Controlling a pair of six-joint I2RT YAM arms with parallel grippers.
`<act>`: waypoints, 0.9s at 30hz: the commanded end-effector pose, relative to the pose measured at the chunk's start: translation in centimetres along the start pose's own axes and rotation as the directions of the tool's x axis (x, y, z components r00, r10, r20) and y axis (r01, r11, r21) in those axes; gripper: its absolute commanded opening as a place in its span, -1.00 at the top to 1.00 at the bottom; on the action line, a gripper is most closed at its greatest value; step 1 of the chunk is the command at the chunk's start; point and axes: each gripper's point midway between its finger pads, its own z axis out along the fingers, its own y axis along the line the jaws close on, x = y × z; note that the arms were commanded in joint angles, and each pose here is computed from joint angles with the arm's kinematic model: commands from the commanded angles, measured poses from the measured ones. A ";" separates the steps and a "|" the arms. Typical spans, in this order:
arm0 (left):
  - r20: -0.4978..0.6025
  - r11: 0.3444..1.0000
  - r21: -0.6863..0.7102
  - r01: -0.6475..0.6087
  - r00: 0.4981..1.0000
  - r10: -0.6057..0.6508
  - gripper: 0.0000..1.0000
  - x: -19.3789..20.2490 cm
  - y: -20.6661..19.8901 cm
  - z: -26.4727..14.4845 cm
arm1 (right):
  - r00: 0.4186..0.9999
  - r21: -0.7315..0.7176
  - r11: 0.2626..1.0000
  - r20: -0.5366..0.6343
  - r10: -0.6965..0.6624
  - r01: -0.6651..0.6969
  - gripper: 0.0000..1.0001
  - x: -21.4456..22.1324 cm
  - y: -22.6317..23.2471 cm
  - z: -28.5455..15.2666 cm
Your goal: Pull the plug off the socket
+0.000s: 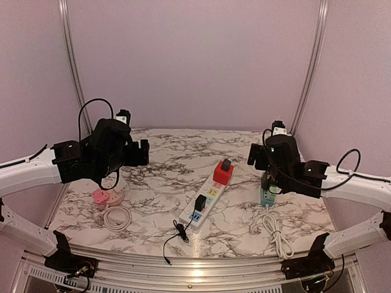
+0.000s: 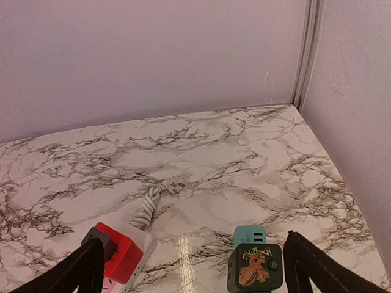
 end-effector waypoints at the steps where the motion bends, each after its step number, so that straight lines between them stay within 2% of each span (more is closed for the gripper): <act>1: 0.007 0.999 -0.032 0.039 0.999 -0.039 -0.98 -0.6 0.1 0.4 | 1.000 0.043 0.999 -0.010 0.030 -0.029 -0.97 0.6 -1.5 1.0; 6: 0.009 0.992 -0.067 0.108 0.994 -0.108 -0.98 -0.8 0.1 0.9 | 0.999 0.111 0.994 -0.031 0.009 -0.006 -0.97 -0.2 -2.5 1.3; 9: 0.012 0.989 -0.065 0.136 0.991 -0.136 -0.98 -0.6 0.0 1.0 | 0.998 0.098 0.995 -0.058 -0.016 0.021 -0.97 -0.4 -2.0 1.4; 18: -0.071 0.994 0.072 0.080 0.995 -0.075 -0.98 -0.1 -2.2 1.4 | 0.990 -0.007 1.000 -0.139 -0.005 0.005 -0.97 0.5 -0.2 1.8; 22: -0.112 0.987 0.137 0.088 0.991 -0.073 -0.98 0.7 -2.8 1.8 | 0.969 -0.068 0.998 -0.245 -0.014 -0.003 -0.97 2.1 2.0 2.7; 27: -0.185 0.984 0.154 0.089 0.981 -0.060 -0.98 2.0 -3.0 3.0 | 0.905 -0.096 0.995 -0.422 -0.051 0.011 -0.94 5.7 5.0 4.6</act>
